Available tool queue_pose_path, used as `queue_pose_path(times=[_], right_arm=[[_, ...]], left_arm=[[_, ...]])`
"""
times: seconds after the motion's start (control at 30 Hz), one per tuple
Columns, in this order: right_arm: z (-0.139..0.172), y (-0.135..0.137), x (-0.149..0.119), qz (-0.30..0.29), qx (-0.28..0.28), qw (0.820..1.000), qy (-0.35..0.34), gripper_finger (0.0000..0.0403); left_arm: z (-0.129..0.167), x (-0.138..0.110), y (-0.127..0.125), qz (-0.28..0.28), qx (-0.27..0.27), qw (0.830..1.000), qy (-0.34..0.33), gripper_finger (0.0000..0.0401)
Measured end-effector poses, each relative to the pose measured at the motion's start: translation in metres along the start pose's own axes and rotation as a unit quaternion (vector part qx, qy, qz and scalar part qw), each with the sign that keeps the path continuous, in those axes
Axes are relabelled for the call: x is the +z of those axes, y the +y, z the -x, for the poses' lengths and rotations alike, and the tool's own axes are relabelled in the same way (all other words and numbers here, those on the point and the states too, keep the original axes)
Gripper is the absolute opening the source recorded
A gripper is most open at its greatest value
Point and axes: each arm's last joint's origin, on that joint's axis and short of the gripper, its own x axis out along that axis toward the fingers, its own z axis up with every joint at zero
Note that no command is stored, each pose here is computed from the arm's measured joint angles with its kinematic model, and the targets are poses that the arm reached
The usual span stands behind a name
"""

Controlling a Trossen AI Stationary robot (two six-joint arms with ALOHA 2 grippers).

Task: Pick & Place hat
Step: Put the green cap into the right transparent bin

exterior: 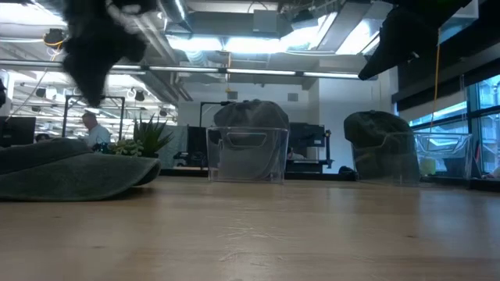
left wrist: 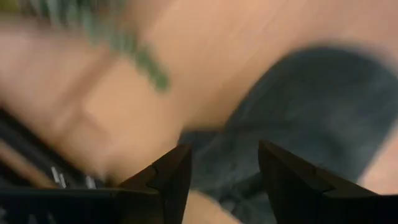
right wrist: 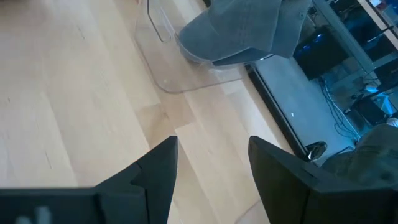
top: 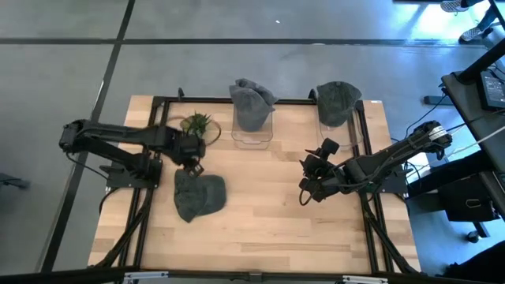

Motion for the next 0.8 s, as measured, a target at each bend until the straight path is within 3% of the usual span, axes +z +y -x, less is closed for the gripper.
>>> queue_pose_path(times=[0.2,0.37,0.53,0.8], right_arm=[[0.000,0.000,0.000,0.003,-0.001,1.000,0.000,0.0197],[0.000,0.000,0.001,0.009,0.001,1.000,-0.002,0.0197],[0.000,0.000,0.001,0.011,0.001,1.000,-0.003,0.0197],[0.000,0.000,0.001,0.014,0.001,1.000,-0.003,0.0197]], left_arm=[[-0.033,-0.038,0.002,0.089,0.024,0.994,0.060,0.0198],[-0.040,-0.050,-0.002,0.110,-0.012,0.993,0.033,0.0199],[-0.033,-0.063,-0.004,0.136,-0.042,0.989,0.035,0.0198],[-0.022,-0.088,-0.014,0.259,-0.073,0.963,0.021,0.0195]])
